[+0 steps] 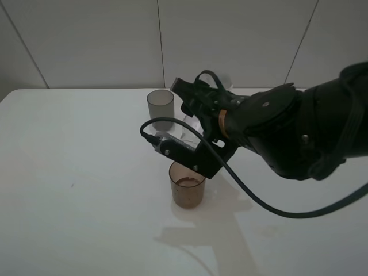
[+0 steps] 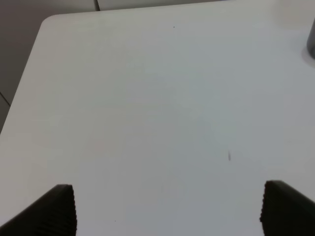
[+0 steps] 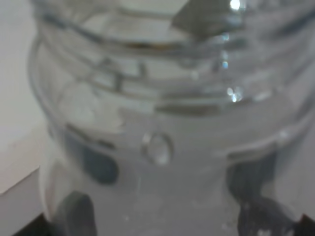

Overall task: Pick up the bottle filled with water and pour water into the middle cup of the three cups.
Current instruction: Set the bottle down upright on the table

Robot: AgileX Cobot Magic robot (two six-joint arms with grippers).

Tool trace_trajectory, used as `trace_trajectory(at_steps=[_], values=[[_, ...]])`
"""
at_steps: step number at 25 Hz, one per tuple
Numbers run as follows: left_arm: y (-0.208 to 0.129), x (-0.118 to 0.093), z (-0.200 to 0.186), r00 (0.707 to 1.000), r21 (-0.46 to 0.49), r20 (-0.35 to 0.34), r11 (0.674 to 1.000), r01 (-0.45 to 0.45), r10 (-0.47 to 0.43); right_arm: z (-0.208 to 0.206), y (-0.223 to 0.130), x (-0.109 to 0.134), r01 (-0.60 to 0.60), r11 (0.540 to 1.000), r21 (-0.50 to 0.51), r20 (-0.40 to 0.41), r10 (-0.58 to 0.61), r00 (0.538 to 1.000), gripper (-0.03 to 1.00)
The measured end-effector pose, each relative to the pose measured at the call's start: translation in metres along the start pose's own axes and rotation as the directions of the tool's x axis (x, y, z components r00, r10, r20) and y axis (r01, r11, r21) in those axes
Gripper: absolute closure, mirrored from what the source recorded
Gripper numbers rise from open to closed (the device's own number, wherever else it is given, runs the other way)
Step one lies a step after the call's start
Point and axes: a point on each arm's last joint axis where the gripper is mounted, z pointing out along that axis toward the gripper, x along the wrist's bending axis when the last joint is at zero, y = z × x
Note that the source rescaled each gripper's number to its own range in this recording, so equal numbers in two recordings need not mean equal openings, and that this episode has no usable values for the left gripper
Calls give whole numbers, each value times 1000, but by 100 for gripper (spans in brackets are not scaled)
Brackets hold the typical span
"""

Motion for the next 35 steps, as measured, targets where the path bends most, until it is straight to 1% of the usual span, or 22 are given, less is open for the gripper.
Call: trace_trajectory(at_steps=[3,6,8,9,10,11,13,14,15,16,17,19,20,22,25,28,30,32,33,35], values=[[0,0,0,1000,0,0,1000,0,0,-1,1,-1,-88,996,-13,4,88,996,97],[0,0,0,1000,0,0,1000,0,0,-6,2,-1,-206,976,-73,-23,204,979,97],[0,0,0,1000,0,0,1000,0,0,-12,-1,1,-329,938,-113,-64,323,944,97],[0,0,0,1000,0,0,1000,0,0,-15,-5,1,-393,910,-131,-80,385,919,97],[0,0,0,1000,0,0,1000,0,0,-17,-11,3,-474,870,-139,-108,462,880,97],[0,0,0,1000,0,0,1000,0,0,-18,-15,6,-556,820,-138,-142,539,830,97],[0,0,0,1000,0,0,1000,0,0,-19,-28,13,-715,689,-119,-200,689,697,97],[0,0,0,1000,0,0,1000,0,0,-19,-33,16,-788,606,-107,-230,757,612,97],[0,0,0,1000,0,0,1000,0,0,-19,-39,19,-854,512,-95,-252,818,518,97],[0,0,0,1000,0,0,1000,0,0,-18,-44,22,-899,429,-89,-263,860,436,97],[0,0,0,1000,0,0,1000,0,0,-17,-48,25,-938,335,-85,-278,897,345,97],[0,0,0,1000,0,0,1000,0,0,-13,-51,34,-983,166,-78,-301,936,182,97],[0,0,0,1000,0,0,1000,0,0,-11,-52,41,-992,102,-79,-304,945,121,97],[0,0,0,1000,0,0,1000,0,0,-8,-51,57,-997,-4,-80,-307,951,21,97],[0,0,0,1000,0,0,1000,0,0,-6,-43,79,-980,-152,-125,-307,946,-107,97],[0,0,0,1000,0,0,1000,0,0,-4,-33,94,-920,-343,-191,-291,915,-280,97],[0,0,0,1000,0,0,1000,0,0,-1,-25,103,-869,-449,-209,-268,880,-391,97],[0,0,0,1000,0,0,1000,0,0,3,-18,115,-827,-522,-211,-235,848,-475,97],[0,0,0,1000,0,0,1000,0,0,6,-14,123,-809,-550,-206,-213,832,-512,97],[0,0,0,1000,0,0,1000,0,0,10,-5,137,-788,-585,-191,-176,810,-559,97]])
